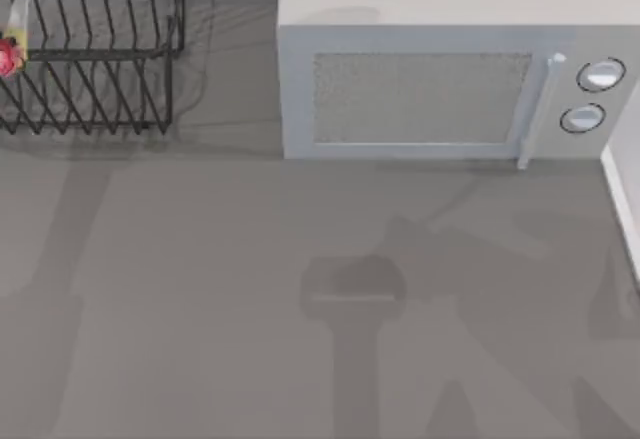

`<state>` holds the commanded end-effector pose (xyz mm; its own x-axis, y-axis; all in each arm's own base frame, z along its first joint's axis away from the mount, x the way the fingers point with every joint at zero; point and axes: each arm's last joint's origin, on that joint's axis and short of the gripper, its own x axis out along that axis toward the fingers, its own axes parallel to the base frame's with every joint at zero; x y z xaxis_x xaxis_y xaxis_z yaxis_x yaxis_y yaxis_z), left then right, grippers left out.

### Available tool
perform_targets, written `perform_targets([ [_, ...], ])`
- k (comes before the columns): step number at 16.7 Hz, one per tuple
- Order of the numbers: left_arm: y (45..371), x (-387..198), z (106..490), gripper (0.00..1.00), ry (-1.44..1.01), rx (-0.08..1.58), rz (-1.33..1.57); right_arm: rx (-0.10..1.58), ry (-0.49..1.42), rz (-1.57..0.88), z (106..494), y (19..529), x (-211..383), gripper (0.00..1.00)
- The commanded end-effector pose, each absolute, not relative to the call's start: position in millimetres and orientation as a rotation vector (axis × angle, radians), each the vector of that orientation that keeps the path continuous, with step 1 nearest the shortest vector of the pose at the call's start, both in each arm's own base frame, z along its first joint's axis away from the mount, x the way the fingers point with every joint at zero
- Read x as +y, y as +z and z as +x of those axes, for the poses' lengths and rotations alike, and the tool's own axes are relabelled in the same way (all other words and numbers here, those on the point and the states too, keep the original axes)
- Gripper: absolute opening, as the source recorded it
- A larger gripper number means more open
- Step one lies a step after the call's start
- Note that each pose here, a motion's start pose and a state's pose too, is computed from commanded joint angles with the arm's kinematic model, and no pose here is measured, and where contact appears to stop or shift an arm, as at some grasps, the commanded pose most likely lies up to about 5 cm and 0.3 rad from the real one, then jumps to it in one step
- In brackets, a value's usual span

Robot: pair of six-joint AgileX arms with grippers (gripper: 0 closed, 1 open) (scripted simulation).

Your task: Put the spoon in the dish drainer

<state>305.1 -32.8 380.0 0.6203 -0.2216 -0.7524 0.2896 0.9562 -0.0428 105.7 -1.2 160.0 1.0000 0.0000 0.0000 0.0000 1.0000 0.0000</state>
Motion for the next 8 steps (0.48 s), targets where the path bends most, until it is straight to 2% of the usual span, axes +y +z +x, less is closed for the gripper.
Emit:
perform_targets([
  [4, 383.6, 13.8, 267.9, 0.00, -0.126, 0.540, -0.018, 0.000, 0.000, 0.000, 105.7, 160.0, -1.2, 1.00],
  [8, 402.9, 27.5, 217.7, 0.00, -0.055, 0.202, -0.014, 0.000, 0.000, 0.000, 105.7, 160.0, -1.2, 1.00],
])
